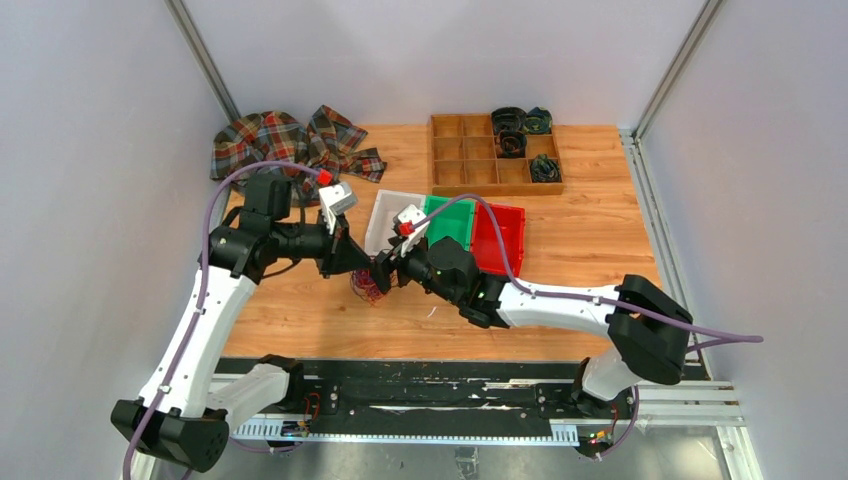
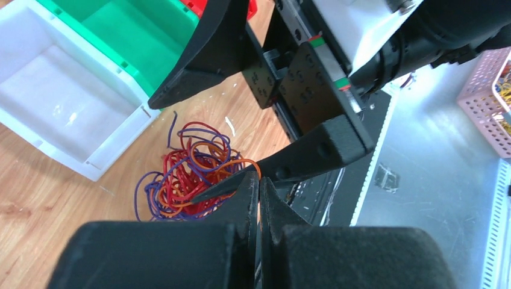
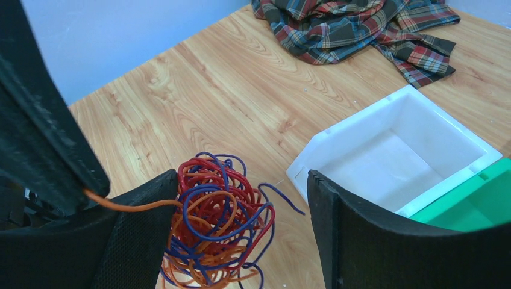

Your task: Untangle the cables

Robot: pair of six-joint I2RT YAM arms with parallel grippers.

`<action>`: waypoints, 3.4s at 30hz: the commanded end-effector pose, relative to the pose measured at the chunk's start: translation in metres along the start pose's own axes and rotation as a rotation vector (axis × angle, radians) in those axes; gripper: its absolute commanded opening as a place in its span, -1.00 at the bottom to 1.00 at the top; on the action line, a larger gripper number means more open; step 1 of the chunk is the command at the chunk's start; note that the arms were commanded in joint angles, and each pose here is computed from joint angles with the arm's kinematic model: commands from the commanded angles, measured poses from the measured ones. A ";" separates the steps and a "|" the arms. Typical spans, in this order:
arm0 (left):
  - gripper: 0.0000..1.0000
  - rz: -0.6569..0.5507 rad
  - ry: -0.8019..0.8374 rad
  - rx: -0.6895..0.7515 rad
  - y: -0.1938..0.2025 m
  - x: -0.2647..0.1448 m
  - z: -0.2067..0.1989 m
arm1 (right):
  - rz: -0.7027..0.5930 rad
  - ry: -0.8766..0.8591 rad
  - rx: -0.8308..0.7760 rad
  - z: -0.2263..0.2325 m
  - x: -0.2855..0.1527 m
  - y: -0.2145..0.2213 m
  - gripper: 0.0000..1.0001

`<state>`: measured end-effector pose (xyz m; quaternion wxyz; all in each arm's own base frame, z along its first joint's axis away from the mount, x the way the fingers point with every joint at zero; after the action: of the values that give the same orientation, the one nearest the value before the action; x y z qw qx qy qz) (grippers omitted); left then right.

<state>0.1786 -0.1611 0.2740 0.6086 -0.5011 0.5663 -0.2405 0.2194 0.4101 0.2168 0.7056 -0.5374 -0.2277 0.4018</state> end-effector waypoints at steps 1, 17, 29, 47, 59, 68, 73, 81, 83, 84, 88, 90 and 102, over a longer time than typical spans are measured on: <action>-0.99 -0.081 0.087 -0.014 -0.028 -0.008 -0.023 | -0.082 -0.025 0.044 0.013 0.008 -0.017 0.55; -0.99 -0.244 0.077 0.084 -0.126 -0.049 -0.040 | 0.011 0.080 0.095 -0.021 0.000 0.051 0.48; -0.99 -0.350 -0.110 0.193 -0.192 -0.089 -0.039 | 0.090 0.166 0.130 -0.045 -0.017 0.097 0.43; -0.99 -0.495 -0.493 0.339 -0.262 -0.156 -0.026 | 0.138 0.221 0.195 -0.061 -0.034 0.131 0.46; -0.61 0.022 -0.325 0.197 -0.045 -0.041 0.032 | 0.081 0.129 0.189 -0.039 -0.032 0.065 0.16; 0.41 0.206 -0.123 0.150 0.044 0.008 0.038 | 0.118 0.210 0.203 -0.058 -0.059 0.051 -0.11; 0.53 0.248 -0.048 0.123 0.070 0.037 0.045 | 0.121 0.268 0.230 -0.073 -0.081 0.051 -0.10; 0.53 0.273 0.045 0.090 0.100 0.082 0.045 | 0.106 0.303 0.243 -0.079 -0.097 0.048 -0.10; 0.52 0.277 0.055 0.101 0.106 0.090 0.047 | 0.096 0.309 0.245 -0.080 -0.099 0.045 -0.09; 0.52 0.284 0.062 0.110 0.110 0.093 0.048 | 0.093 0.310 0.244 -0.080 -0.099 0.044 -0.09; 0.46 0.321 0.077 0.139 0.124 0.106 0.053 | 0.085 0.305 0.245 -0.077 -0.099 0.038 -0.09; 0.40 0.332 0.073 0.157 0.129 0.111 0.057 | 0.081 0.303 0.244 -0.076 -0.098 0.034 -0.08; -0.82 0.299 0.083 0.192 0.104 0.110 0.056 | 0.073 0.269 0.252 -0.070 -0.097 0.030 -0.11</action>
<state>0.2279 -0.1883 0.0933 0.6559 -0.3371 0.6493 -0.1861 0.2033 0.2917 0.1620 0.7641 -0.5157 -0.0473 0.3846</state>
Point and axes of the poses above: each gripper's point midway between its finger pads, its own x axis out along the fingers, its own z axis along the line the jaws close on, y = z × x, the point moved 2 cm from there along -x, back along the fingers, and after that the axes turned 12 degrees about x, right-handed, at the moved point
